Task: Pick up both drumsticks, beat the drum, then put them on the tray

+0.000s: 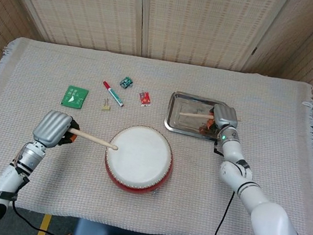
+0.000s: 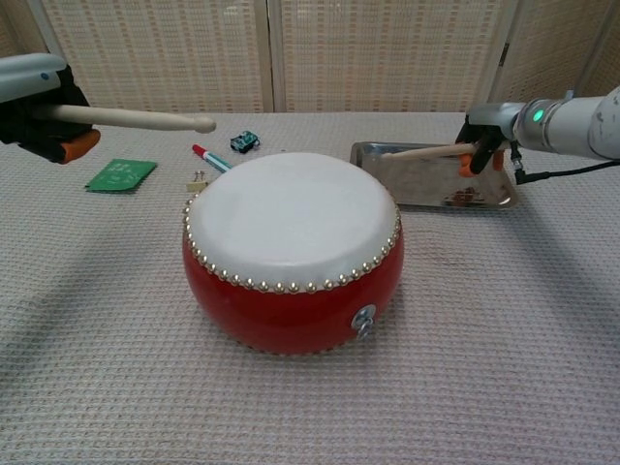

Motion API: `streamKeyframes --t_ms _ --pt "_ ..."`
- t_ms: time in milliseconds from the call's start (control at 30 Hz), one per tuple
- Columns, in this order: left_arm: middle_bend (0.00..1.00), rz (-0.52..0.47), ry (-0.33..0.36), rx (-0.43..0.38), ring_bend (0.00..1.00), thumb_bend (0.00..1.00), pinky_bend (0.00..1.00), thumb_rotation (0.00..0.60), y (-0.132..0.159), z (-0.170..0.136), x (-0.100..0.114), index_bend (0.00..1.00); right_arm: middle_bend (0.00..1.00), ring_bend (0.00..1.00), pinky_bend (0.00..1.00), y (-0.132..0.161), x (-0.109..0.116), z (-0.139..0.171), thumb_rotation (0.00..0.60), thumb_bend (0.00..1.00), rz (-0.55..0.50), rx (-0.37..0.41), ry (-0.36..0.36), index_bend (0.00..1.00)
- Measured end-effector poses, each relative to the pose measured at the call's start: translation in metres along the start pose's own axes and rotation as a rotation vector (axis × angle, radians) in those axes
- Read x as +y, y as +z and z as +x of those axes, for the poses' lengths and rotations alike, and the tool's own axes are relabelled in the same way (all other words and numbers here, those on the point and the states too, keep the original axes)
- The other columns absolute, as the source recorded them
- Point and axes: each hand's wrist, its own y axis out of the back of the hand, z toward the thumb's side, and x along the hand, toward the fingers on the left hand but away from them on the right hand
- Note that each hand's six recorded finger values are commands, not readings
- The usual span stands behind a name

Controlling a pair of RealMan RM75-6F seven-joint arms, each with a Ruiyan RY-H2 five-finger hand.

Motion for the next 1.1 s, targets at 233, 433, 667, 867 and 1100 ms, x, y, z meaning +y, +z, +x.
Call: streamKeyframes --t_ms 233,433,667,867,1100 --pt "1.0 -0.005 -0.003 0.005 1.0 0.68 1.0 0.6 -0.002 0.002 -0.003 1.0 0.2 0.07 0.26 0.013 -0.007 -0.006 0.6 0.2 -0.011 -0.001 0.004 0.12" --pt "1.0 -0.01 -0.003 0.006 1.0 0.68 1.0 0.6 -0.002 0.004 -0.005 1.0 0.14 0.01 0.17 0.023 -0.004 -0.007 0.6 0.13 -0.029 0.021 0.01 0.03" --pt "1.0 0.002 -0.002 -0.027 1.0 0.68 1.0 0.6 0.008 0.002 -0.007 1.0 0.14 0.01 0.17 0.04 0.016 0.005 0.6 0.12 -0.078 0.112 -0.008 0.09" --pt "1.0 0.023 -0.014 -0.055 1.0 0.68 1.0 0.6 0.018 0.002 -0.013 1.0 0.14 0.01 0.17 0.061 0.033 0.037 0.6 0.12 -0.107 0.236 -0.007 0.14" --pt "1.0 0.125 -0.013 -0.1 0.99 0.68 1.0 0.6 0.042 0.01 -0.02 1.0 0.15 0.05 0.2 0.094 0.06 0.114 0.6 0.12 -0.145 0.4 0.038 0.19"
